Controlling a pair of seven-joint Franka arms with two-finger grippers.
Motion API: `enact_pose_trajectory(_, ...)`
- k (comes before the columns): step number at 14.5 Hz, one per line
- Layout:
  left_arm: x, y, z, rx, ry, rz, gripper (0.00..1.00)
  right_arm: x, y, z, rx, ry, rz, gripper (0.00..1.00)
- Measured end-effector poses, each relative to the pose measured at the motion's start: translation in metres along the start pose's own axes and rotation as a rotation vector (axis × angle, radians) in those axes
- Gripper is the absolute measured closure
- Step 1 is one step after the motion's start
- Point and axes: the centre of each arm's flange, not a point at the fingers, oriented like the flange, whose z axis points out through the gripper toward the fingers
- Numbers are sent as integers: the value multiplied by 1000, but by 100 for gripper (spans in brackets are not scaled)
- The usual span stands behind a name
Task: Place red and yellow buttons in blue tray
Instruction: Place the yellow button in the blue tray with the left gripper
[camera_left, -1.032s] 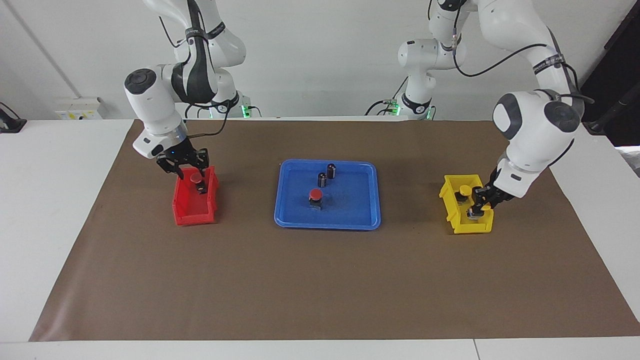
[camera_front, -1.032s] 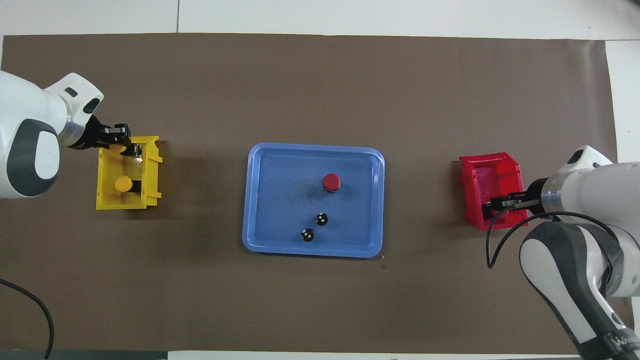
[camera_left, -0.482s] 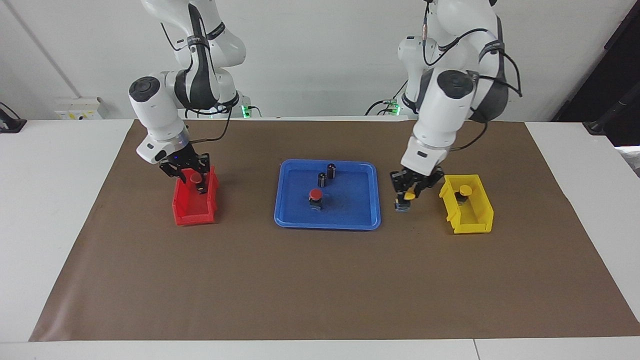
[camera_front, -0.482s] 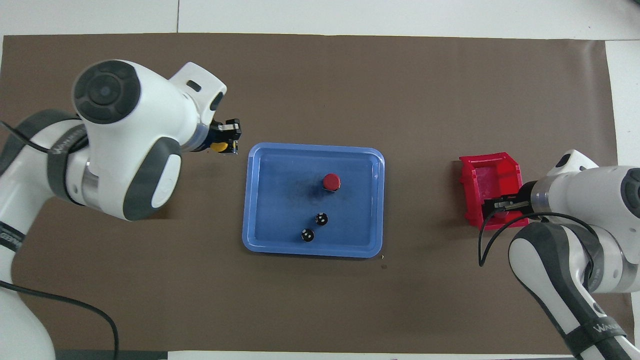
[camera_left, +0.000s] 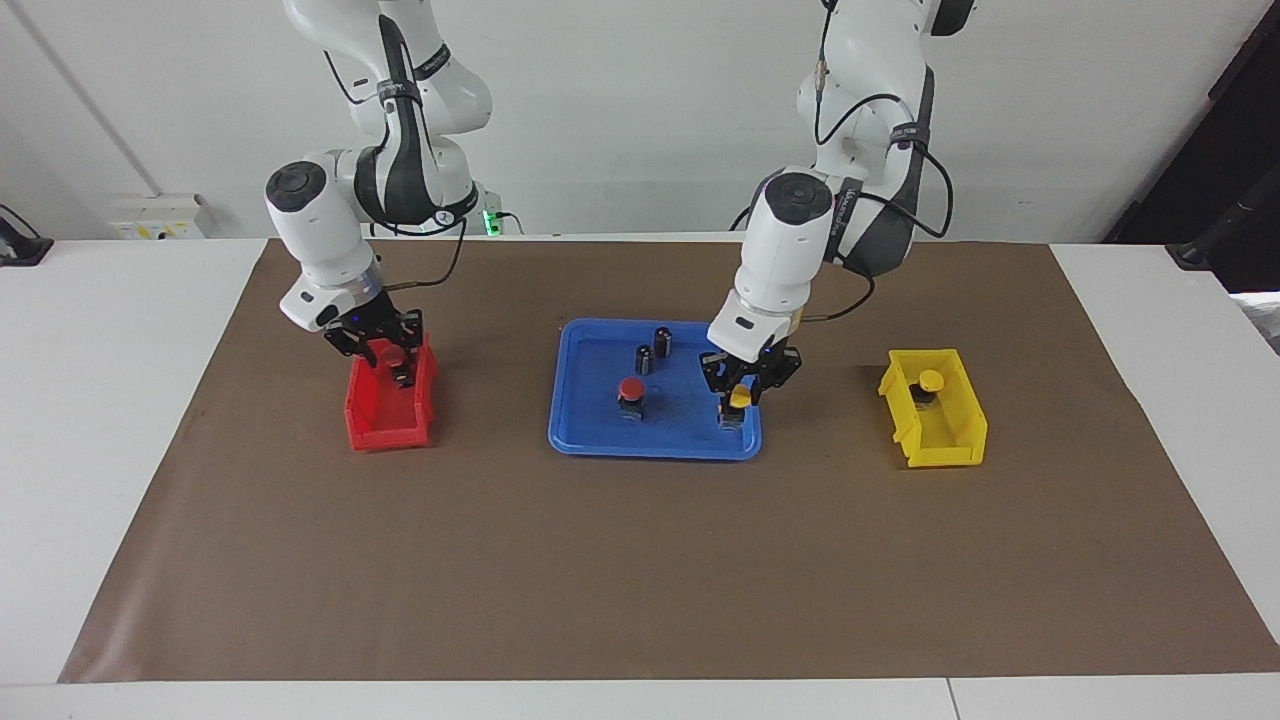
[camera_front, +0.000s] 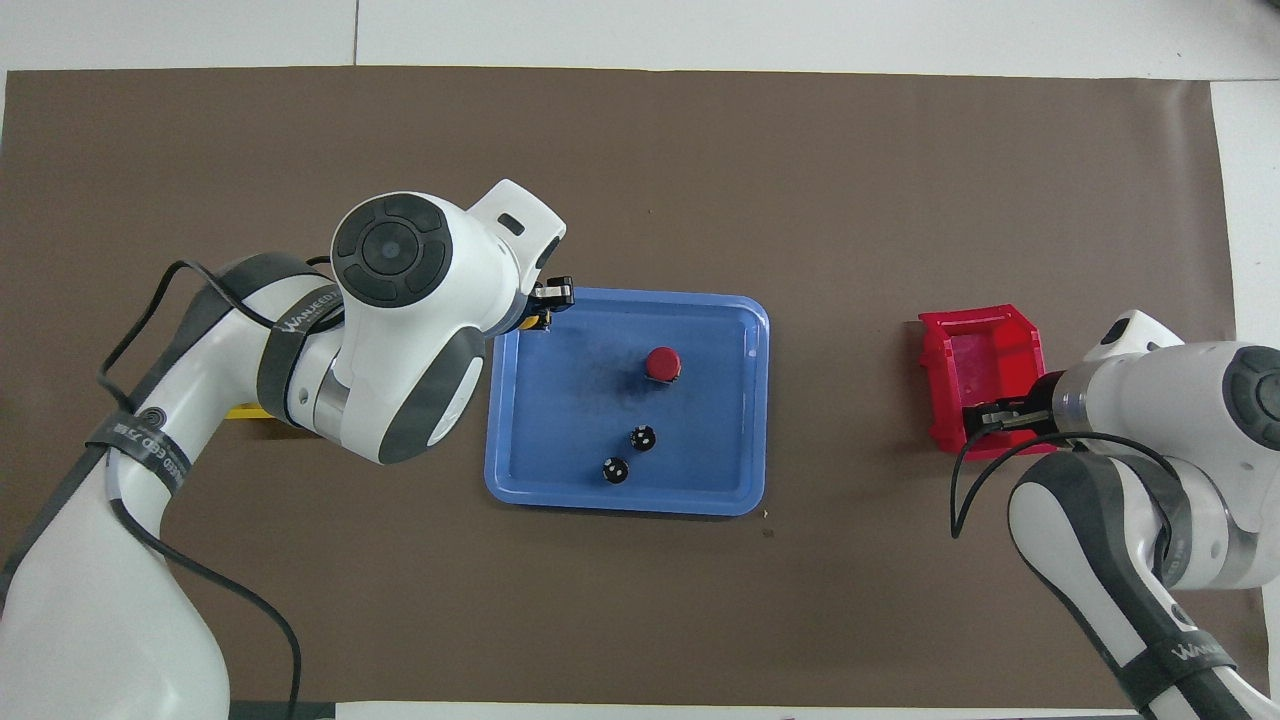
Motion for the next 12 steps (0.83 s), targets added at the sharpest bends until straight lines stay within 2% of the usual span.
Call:
enact_pose_trajectory(3,-13,22,27,2,-21,33,59,-2,0,2,1,-5,0,39)
enact_pose_trajectory(5,-19,30,31,1,-24,46,59,-3,0,3,1,-8,0,41)
enact_pose_trajectory(7,-23,36,30,-1,-23,52,59,-3,0,4,1,-10,0,44)
enact_pose_trajectory(9,-28,42,30,-2,-24,62,59,-3,0,4,1,-10,0,59)
enact_pose_trajectory(11,-31,47,30,-3,-23,68,59,-4,0,5,2,-13,0,59)
enact_pose_trajectory(12,-31,48,29,-4,-23,69,54,-3,0,4,2,-15,0,59)
